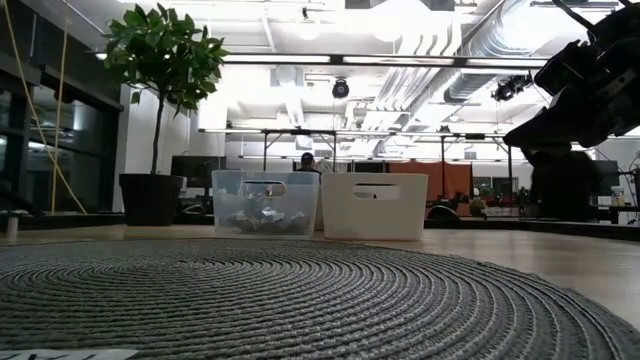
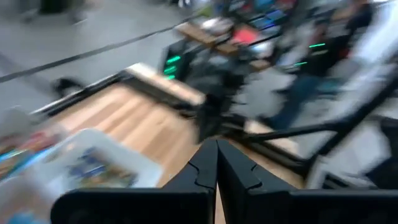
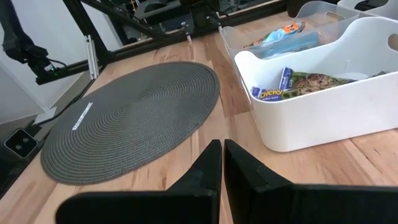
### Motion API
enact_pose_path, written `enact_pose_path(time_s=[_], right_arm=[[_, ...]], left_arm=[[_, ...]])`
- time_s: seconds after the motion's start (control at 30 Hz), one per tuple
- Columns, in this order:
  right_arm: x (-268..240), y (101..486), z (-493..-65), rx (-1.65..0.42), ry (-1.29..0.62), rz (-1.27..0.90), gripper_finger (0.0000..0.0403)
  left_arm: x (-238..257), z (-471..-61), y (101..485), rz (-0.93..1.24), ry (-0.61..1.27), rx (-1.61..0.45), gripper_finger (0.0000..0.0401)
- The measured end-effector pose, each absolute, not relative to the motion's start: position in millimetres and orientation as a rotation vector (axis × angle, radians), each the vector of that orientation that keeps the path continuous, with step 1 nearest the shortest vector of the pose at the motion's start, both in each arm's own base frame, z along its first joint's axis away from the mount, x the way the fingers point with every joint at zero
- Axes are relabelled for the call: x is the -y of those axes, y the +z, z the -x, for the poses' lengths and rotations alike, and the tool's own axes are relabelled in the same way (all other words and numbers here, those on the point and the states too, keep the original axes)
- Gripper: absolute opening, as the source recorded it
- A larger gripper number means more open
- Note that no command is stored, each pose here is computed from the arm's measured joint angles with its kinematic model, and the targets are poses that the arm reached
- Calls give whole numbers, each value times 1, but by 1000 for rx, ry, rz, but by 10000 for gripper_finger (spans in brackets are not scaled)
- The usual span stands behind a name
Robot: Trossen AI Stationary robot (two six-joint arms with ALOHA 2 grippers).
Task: Pick and place Granola Bars by type
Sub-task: Return to Home Position
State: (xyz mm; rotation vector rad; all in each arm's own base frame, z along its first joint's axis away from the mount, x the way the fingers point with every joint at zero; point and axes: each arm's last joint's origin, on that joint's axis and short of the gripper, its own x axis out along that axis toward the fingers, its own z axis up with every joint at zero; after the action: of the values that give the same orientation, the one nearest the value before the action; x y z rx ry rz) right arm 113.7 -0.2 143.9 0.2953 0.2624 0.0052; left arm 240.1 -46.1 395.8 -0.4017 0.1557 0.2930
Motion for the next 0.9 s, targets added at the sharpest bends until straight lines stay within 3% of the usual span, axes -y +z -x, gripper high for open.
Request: enact_pose_path(time_s=[0.17, 0.5, 0.9], right_arm=[[0, 144, -114, -262, 5, -295, 0], [0, 144, -114, -262, 5, -295, 0], [0, 144, -114, -262, 6, -295, 0]], left_arm=[[51, -208, 358, 378, 138, 24, 0], [33, -137, 302, 392, 96, 211, 0], [24, -100, 247, 332, -24, 400, 0]])
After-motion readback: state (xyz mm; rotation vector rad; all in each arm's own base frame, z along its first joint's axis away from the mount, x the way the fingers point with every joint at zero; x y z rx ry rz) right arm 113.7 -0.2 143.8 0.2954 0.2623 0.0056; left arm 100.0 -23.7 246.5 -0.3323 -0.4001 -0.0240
